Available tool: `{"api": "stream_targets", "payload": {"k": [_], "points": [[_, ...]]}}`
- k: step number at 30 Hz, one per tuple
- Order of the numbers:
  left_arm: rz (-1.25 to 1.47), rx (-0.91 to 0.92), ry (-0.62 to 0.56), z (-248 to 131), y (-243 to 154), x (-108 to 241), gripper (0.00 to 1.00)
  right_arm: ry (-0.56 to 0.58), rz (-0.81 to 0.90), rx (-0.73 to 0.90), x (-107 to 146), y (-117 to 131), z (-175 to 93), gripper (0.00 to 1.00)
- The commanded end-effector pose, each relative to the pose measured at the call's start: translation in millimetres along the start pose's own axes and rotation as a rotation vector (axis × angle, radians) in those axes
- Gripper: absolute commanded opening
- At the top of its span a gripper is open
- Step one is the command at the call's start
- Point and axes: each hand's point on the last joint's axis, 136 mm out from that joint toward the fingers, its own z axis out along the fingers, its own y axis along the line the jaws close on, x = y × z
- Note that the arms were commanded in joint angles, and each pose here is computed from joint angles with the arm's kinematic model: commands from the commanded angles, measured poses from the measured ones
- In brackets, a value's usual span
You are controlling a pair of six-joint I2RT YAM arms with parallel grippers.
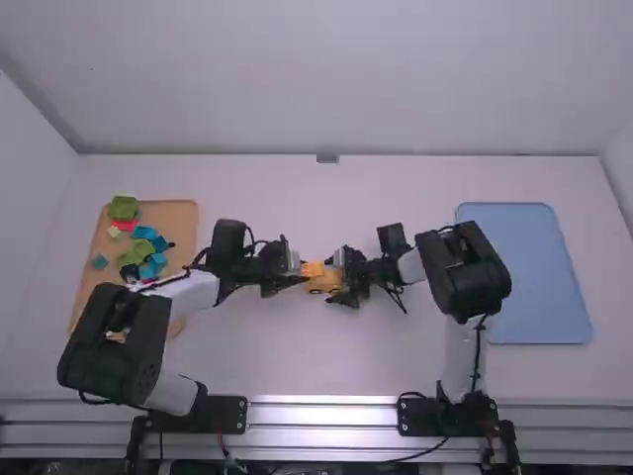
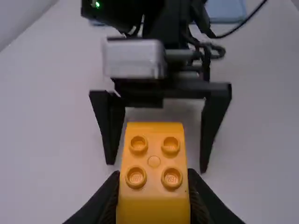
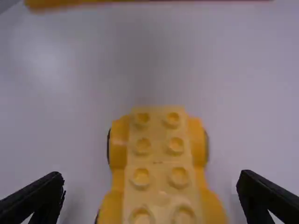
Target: Assemble lego blocks to make yellow taxi
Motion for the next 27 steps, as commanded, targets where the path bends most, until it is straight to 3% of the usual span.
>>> {"api": "stream_targets", "payload": {"k": [1, 5, 7, 10, 15, 17, 24, 27], "points": [[-0.078, 0.005, -0.008, 0.3, -6.1, 0.0, 0.1, 0.032, 0.0, -0.01, 9.5, -0.8, 10.0, 0.99], [-0.077, 0.002, -0.01, 2.0, -4.0, 3.5, 0.1, 0.01, -0.002, -0.006, 8.2, -3.7, 7.1, 1.0], [-0.075, 0.006, -0.009, 4.9, -3.9, 5.5, 0.1, 0.0, -0.011, 0.004, 7.4, -6.5, 4.5, 0.96], [-0.102, 0.022, 0.001, 10.7, -3.0, 15.1, 0.09, 0.002, 0.0, 0.012, 9.5, -8.3, 1.2, 0.82], [-0.123, 0.085, -0.028, 20.7, -3.8, 20.1, 0.09, -0.022, -0.01, 0.0, 5.1, -6.4, 1.2, 0.68], [-0.091, 0.125, -0.072, 23.6, -4.2, 15.3, 0.08, -0.011, -0.022, -0.003, 5.7, -5.4, 3.9, 0.51], [-0.12, 0.132, -0.073, 32.8, 8.9, 14.9, 0.04, -0.012, -0.009, -0.004, 6.4, -4.7, 3.1, 0.4], [-0.135, 0.124, -0.012, 43.1, 4.7, 29.6, 0.02, -0.013, -0.01, -0.002, 6.2, -5.2, 2.9, 0.4]]}}
